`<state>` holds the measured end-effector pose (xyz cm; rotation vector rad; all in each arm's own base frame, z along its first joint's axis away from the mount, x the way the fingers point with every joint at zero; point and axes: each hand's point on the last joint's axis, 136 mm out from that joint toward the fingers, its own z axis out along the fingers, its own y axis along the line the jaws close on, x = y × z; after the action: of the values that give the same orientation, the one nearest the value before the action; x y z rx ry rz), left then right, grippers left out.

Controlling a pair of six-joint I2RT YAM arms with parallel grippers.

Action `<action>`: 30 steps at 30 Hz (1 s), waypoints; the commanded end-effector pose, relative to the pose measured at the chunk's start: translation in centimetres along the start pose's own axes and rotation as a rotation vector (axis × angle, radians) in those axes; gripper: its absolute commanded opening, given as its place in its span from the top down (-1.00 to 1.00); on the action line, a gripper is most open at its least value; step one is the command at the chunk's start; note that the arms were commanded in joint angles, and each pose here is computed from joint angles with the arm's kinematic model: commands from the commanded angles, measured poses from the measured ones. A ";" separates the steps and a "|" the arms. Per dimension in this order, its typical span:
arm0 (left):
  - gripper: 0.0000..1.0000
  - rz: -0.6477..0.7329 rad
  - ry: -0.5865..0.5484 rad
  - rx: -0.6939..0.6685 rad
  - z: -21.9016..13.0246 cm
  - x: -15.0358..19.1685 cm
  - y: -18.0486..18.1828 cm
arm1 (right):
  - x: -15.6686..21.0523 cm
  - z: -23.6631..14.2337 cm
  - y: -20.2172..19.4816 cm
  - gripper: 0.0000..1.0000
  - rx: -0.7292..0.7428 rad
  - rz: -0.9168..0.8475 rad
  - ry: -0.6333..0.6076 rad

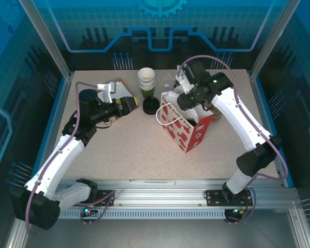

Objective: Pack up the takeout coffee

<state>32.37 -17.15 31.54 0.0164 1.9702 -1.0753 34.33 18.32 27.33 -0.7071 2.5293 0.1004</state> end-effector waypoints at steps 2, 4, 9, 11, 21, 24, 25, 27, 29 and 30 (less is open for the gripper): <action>-0.43 0.027 -0.002 -0.019 0.1 0.0 0.4 | 0.4 -0.6 0.1 0.27 -0.013 -0.006 -0.025; -0.43 0.028 0.000 -0.020 0.1 0.1 0.5 | 0.4 0.3 0.2 0.47 -0.027 -0.005 -0.012; -0.43 0.031 -0.002 -0.023 0.0 0.1 0.5 | 0.2 2.4 0.6 0.58 -0.056 -0.005 0.022; -0.43 0.028 0.001 -0.027 0.0 0.2 0.6 | 0.3 3.1 0.7 0.60 -0.059 -0.009 0.036; -0.44 0.081 -0.087 -0.144 -0.7 -0.5 2.8 | -1.5 -3.3 0.2 0.21 -0.043 0.006 -0.179; -0.47 0.122 -0.164 -0.263 -1.6 -1.1 5.1 | -1.7 -6.0 -1.6 -0.01 0.035 0.041 -0.307; -0.48 0.134 -0.190 -0.304 -1.9 -1.2 6.0 | -1.5 -6.9 -2.5 -0.06 0.069 0.064 -0.347; -0.53 0.166 -0.257 -0.398 -2.7 -1.5 8.0 | -0.9 -8.5 -5.2 -0.19 0.158 0.136 -0.427; -0.66 0.193 -0.322 -0.488 -3.7 -1.8 9.8 | 0.2 -9.7 -8.0 -0.31 0.237 0.223 -0.491; -0.73 0.206 -0.361 -0.536 -4.2 -1.9 10.8 | 0.9 -10.2 -9.7 -0.41 0.291 0.270 -0.525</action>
<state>33.95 -10.65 26.29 -0.1570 1.9287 -0.6058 32.29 11.39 34.93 -0.3915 2.1681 0.1051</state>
